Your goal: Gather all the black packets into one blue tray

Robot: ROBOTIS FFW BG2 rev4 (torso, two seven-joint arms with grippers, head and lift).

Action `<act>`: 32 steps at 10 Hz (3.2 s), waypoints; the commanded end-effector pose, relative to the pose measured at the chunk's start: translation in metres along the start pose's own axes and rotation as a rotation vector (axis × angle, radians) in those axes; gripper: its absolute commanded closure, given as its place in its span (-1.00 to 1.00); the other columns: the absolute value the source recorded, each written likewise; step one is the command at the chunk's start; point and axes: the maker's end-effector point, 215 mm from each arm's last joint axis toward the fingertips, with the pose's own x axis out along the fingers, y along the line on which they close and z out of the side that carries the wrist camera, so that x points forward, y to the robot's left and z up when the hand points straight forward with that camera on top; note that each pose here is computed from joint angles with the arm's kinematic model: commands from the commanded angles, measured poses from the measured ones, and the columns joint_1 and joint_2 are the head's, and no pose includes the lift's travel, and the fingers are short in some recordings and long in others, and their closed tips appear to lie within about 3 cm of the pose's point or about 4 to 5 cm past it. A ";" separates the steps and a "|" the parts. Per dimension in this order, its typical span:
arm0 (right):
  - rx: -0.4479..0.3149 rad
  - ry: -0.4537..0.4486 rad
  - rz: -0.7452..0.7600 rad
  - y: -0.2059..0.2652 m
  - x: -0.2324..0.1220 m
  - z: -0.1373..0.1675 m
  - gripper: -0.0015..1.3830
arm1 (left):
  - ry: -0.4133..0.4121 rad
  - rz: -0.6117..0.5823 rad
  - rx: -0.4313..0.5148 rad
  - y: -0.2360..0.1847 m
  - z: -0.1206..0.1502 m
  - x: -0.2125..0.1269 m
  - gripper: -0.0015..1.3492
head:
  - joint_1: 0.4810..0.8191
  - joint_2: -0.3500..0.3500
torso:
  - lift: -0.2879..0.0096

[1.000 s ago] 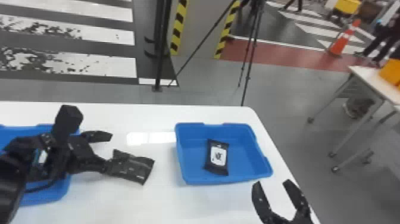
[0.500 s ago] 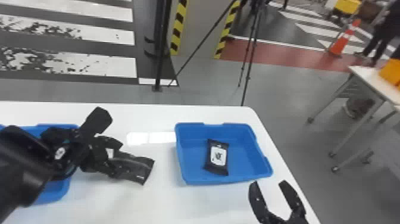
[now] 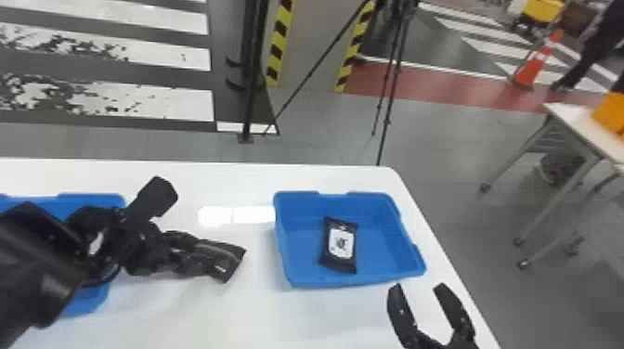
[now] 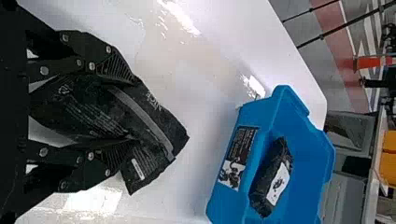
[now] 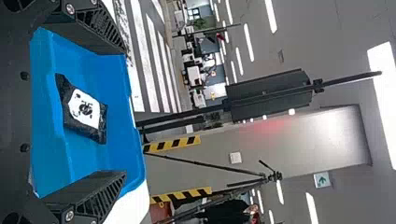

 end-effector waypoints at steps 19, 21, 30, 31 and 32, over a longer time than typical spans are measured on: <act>0.087 0.004 0.012 0.018 0.001 -0.010 -0.85 | -0.270 0.497 -0.072 0.059 -0.075 -0.275 0.65 | 0.27 -0.44 | 0.20; 0.097 -0.008 0.022 0.024 0.005 -0.005 -0.85 | -0.253 0.582 -0.067 0.075 -0.093 -0.311 -0.55 | 0.27 -0.22 | 0.20; -0.016 0.156 0.170 0.074 0.064 0.011 -0.85 | -0.615 0.742 -0.154 -0.067 -0.056 -0.384 -0.71 | 0.27 0.13 | 0.20; -0.020 0.212 0.168 0.071 0.070 0.004 -0.85 | -0.663 0.791 -0.178 -0.084 -0.048 -0.402 -0.70 | 0.27 0.13 | 0.20; -0.011 0.259 0.192 0.074 0.079 -0.005 -0.85 | -0.719 0.839 -0.190 -0.095 -0.044 -0.417 -0.68 | 0.27 0.12 | 0.20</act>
